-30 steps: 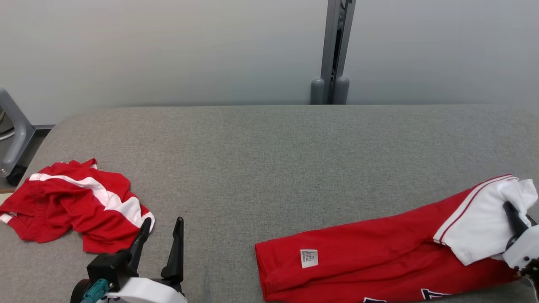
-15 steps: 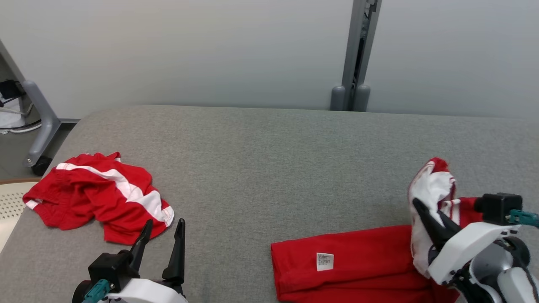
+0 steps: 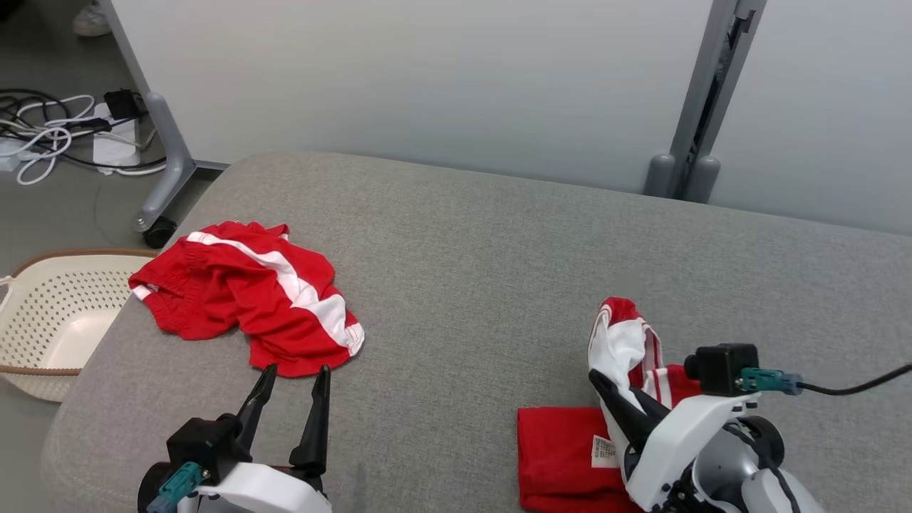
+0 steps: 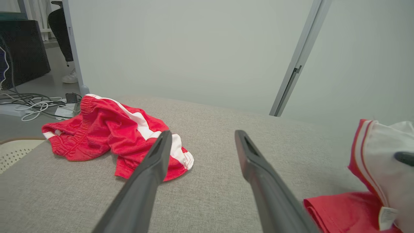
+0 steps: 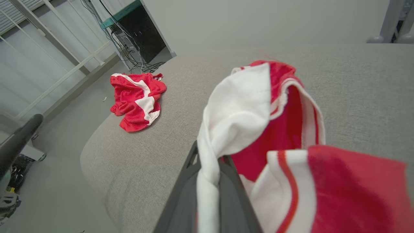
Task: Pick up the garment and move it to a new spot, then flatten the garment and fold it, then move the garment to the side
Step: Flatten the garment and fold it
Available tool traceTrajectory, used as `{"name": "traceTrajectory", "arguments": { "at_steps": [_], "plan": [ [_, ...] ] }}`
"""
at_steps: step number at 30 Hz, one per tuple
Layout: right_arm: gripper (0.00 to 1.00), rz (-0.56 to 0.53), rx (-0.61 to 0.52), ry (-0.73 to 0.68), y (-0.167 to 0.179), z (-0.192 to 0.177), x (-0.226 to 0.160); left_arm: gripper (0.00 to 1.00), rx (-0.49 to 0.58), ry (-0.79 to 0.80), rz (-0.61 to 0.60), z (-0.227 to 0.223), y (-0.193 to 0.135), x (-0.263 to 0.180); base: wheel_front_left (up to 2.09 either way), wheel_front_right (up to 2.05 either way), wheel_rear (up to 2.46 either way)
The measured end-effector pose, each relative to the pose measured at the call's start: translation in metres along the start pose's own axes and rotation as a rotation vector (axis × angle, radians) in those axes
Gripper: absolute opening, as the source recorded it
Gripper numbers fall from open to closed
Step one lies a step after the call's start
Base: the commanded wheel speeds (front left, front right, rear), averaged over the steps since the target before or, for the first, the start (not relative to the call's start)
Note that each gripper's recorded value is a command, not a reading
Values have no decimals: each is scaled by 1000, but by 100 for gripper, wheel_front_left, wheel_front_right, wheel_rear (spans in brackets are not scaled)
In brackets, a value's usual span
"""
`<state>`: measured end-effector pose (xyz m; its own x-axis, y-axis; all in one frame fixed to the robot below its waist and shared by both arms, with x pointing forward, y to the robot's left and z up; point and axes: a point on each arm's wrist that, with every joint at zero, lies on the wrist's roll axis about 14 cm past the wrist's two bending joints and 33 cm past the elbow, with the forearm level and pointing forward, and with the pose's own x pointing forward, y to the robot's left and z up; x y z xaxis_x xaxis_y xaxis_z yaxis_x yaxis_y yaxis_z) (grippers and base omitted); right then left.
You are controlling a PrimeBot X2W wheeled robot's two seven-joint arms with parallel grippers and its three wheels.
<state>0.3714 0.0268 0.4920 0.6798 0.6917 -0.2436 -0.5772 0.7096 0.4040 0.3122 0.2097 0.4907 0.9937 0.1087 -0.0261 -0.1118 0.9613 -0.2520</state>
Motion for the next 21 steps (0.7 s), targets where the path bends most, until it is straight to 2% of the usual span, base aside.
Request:
{"name": "traceTrajectory", "arguments": {
  "at_steps": [5, 6, 7, 8, 9, 12, 16, 21],
  "plan": [
    [0, 33, 13, 72, 11, -20, 17, 100, 4, 7, 24, -1, 7, -1, 0, 0, 0],
    [6, 35, 14, 88, 12, -25, 19, 100, 4, 9, 25, -2, 8, -1, 0, 0, 0],
    [38, 35, 17, 105, 11, -30, 21, 100, 4, 11, 26, -2, 8, -1, 0, 0, 0],
    [56, 32, 21, 125, 11, -37, 22, 100, 5, 14, 27, -3, 8, -1, 0, 0, 0],
    [100, 30, 22, 141, 10, -42, 23, 100, 5, 15, 27, -4, 8, 0, 0, 0, 0],
    [100, 40, 26, 146, 14, -44, 24, 100, 7, 22, 18, -5, 5, 2, 0, 0, 0],
    [100, 72, 51, 85, 25, -31, 23, 100, 9, 26, -7, -7, -2, 7, 0, 0, 0],
    [100, 100, 65, -72, 31, 11, 12, 100, 12, 24, -50, -5, -15, 15, 0, 0, 0]
  ]
}}
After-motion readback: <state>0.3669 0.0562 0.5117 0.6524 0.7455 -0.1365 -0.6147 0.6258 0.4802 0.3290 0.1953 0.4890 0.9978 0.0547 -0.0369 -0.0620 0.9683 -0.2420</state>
